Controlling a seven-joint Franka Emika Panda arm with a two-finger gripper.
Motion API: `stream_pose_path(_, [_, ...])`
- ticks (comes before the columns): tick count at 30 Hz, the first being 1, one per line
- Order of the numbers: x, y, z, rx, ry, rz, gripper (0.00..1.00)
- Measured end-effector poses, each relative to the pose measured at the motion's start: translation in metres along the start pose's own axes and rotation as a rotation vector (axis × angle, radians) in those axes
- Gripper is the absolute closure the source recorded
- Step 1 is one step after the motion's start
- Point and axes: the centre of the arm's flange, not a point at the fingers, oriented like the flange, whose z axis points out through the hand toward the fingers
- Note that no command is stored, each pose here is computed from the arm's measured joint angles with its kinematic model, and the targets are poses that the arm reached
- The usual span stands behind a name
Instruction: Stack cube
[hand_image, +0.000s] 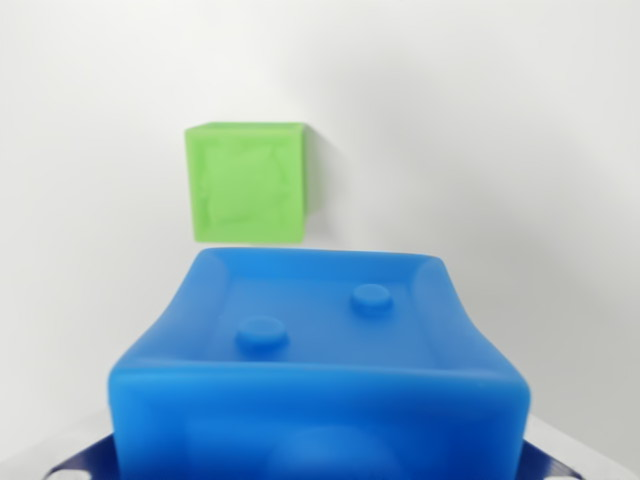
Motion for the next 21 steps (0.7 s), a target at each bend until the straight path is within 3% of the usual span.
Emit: stream_pose_path(21, [-0.013,-0.035,-0.006,0.0005,0.0004,-0.003,1.0])
